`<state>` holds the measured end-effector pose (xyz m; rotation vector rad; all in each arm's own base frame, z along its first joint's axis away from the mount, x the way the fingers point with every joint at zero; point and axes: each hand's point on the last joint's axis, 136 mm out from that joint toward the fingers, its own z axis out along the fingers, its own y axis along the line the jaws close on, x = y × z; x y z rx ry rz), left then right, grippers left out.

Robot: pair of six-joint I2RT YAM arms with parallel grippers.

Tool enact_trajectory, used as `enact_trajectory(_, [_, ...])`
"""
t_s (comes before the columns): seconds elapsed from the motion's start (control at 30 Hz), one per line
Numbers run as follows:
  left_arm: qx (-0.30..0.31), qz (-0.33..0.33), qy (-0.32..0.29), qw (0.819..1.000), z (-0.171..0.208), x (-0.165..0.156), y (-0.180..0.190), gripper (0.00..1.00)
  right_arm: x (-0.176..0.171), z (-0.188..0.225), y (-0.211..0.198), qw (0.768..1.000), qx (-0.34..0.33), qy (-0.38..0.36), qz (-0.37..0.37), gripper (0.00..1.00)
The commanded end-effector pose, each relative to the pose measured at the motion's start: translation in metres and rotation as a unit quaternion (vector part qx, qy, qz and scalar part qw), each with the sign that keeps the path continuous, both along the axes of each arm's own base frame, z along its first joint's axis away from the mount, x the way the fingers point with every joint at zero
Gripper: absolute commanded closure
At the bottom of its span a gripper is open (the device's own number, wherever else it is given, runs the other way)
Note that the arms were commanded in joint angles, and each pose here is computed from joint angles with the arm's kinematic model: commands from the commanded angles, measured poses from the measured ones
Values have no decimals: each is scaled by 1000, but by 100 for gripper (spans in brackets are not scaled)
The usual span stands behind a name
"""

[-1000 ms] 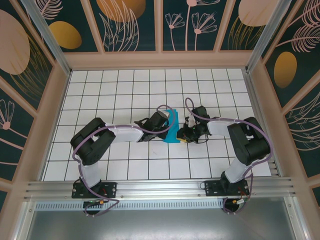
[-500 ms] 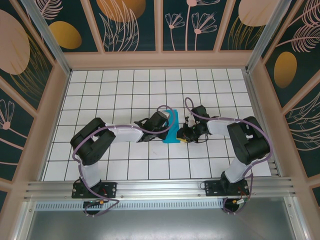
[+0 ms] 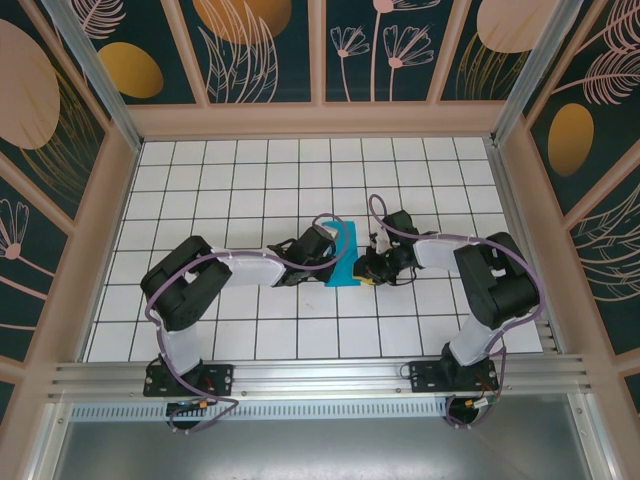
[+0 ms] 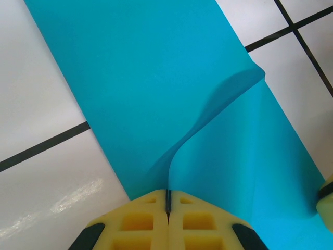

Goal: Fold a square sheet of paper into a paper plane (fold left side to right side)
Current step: Fold the triangle a second time at the center of the table.

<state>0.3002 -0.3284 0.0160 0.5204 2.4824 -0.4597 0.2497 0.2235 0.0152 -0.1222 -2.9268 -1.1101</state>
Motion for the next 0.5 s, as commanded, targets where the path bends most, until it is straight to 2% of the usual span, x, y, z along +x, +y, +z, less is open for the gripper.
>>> enact_trajectory(0.0, [16, 17, -8, 1000, 1, 5, 10, 95, -11, -27, -9, 999, -47, 23, 7, 78])
enact_trajectory(0.23, [15, 23, -24, 999, 11, 10, 10, 95, -12, -28, -9, 998, -48, 26, 7, 78])
enact_trajectory(0.47, [16, 16, -15, 1000, 4, 7, 10, 94, -13, -28, -8, 999, -47, 26, 9, 78])
